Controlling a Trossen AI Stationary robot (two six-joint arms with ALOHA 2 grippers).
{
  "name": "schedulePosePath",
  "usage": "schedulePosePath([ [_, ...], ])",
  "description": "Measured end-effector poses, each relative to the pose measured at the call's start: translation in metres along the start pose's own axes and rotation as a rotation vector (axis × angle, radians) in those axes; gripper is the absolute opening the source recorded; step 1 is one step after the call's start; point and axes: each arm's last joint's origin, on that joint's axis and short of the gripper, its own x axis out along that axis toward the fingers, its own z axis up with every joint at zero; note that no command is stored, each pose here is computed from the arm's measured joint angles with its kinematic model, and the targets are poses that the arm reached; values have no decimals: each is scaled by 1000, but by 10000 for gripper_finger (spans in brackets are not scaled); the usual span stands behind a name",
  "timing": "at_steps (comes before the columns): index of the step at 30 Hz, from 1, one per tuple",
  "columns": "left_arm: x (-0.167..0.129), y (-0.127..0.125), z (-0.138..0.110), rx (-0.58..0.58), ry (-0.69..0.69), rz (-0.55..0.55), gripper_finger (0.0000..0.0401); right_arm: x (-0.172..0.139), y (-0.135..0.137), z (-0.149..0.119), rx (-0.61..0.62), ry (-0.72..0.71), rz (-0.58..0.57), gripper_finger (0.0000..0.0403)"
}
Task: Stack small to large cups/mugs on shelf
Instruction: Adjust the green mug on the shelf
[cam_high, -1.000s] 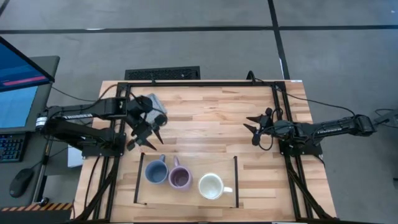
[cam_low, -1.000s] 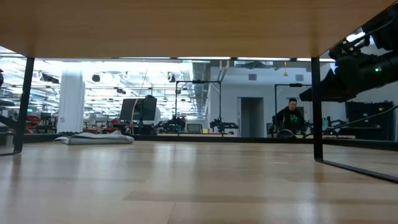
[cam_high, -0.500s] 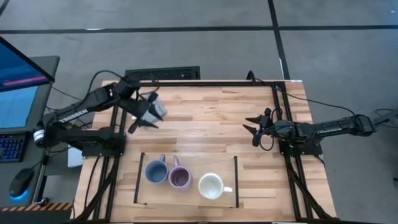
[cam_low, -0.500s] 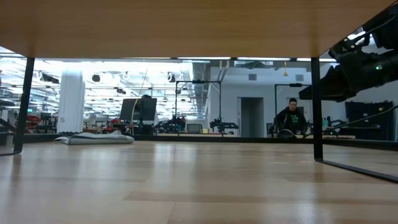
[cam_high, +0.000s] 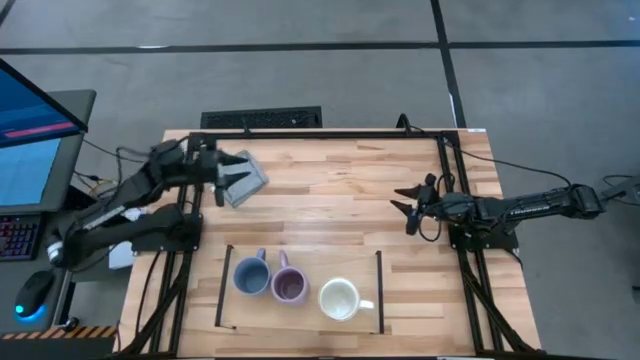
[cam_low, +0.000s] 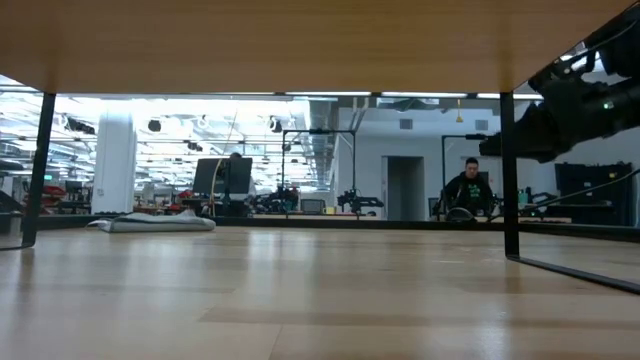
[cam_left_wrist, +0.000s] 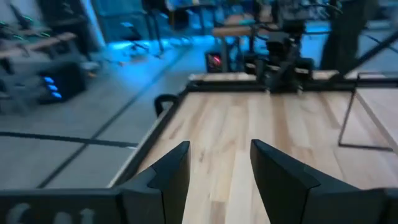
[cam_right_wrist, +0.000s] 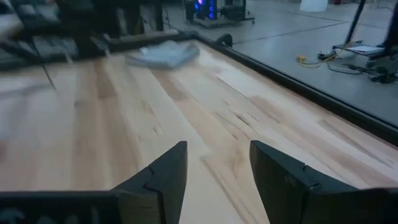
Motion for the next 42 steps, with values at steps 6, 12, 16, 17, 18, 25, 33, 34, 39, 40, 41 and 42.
schedulePosePath([
  [6,-31,-15,-20,-8,-121,12,159,-2,8,13,47,-101,253,196],
  [12,-36,-21,-48,-56,-141,22,159,-6,15,28,110,-133,485,196],
  [16,-33,-22,-59,-85,-129,27,159,-10,24,48,83,-153,577,196],
  [17,-33,-22,-61,-96,-124,25,159,-11,27,53,64,-153,598,196],
  [18,-32,-22,-63,-104,-117,24,159,-12,30,59,43,-141,615,196],
  [25,-32,-22,-65,-113,-99,32,159,-12,64,95,-25,15,719,196],
  [33,-31,-22,-67,-120,-76,35,159,-10,114,133,21,144,844,196],
  [34,-31,-23,-68,-122,-70,35,159,-10,120,135,35,181,852,196],
  [39,-31,-23,-71,-129,-39,32,159,-11,151,141,72,303,902,196],
  [40,-31,-23,-71,-129,-39,31,159,-12,158,144,84,312,915,196],
  [41,-31,-23,-71,-130,-37,31,159,-14,163,146,97,325,926,196],
  [42,-31,-23,-71,-131,-33,31,159,-14,168,146,106,341,930,196],
])
